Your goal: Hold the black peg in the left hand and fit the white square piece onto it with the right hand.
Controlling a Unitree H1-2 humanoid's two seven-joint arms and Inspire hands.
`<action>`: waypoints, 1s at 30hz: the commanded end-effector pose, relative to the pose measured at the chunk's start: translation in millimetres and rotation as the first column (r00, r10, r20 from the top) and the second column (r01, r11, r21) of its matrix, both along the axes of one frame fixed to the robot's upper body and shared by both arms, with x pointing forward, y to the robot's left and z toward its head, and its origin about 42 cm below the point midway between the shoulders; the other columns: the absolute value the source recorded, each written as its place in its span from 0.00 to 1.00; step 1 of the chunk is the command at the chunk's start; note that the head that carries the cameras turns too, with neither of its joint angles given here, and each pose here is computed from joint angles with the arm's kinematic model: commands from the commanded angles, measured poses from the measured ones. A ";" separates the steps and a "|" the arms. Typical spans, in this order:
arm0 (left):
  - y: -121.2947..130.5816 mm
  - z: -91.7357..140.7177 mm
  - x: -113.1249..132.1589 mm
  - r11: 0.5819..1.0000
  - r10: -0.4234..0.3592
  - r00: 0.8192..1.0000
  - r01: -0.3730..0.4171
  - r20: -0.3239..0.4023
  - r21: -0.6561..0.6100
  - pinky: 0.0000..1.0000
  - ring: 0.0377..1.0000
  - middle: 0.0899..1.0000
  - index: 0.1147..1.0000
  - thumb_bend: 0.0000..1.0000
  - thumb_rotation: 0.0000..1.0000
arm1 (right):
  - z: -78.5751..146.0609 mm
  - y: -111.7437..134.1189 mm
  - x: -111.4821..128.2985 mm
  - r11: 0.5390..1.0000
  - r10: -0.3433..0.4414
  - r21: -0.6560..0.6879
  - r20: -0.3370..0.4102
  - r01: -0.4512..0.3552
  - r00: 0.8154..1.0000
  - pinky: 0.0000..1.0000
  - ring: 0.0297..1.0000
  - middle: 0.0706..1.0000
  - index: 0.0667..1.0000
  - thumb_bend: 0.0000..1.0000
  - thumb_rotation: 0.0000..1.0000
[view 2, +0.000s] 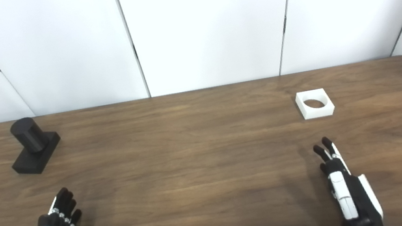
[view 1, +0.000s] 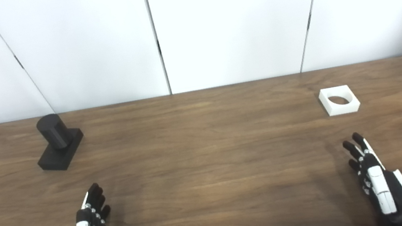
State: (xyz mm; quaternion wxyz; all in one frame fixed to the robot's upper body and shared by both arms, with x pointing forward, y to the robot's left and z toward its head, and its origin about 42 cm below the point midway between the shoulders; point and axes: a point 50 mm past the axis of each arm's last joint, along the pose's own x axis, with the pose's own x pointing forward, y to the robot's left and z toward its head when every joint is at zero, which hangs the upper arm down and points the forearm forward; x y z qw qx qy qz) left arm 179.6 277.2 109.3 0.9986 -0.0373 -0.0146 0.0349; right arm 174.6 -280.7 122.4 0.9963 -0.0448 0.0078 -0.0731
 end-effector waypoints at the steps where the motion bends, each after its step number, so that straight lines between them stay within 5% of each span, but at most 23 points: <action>1: -5.8 6.7 -3.5 1.000 0.010 1.000 -0.010 0.023 0.004 1.00 1.00 0.98 0.95 0.54 1.00 | 2.4 7.3 -5.0 1.000 -0.010 0.024 0.012 0.009 1.000 1.00 1.00 0.95 0.98 0.54 1.00; 30: -16.5 5.8 -4.3 1.000 -0.005 1.000 0.005 0.013 -0.006 1.00 1.00 0.98 0.94 0.57 1.00 | 0.9 -3.0 -4.2 1.000 0.004 0.025 0.020 -0.005 1.000 1.00 1.00 0.97 1.00 0.52 1.00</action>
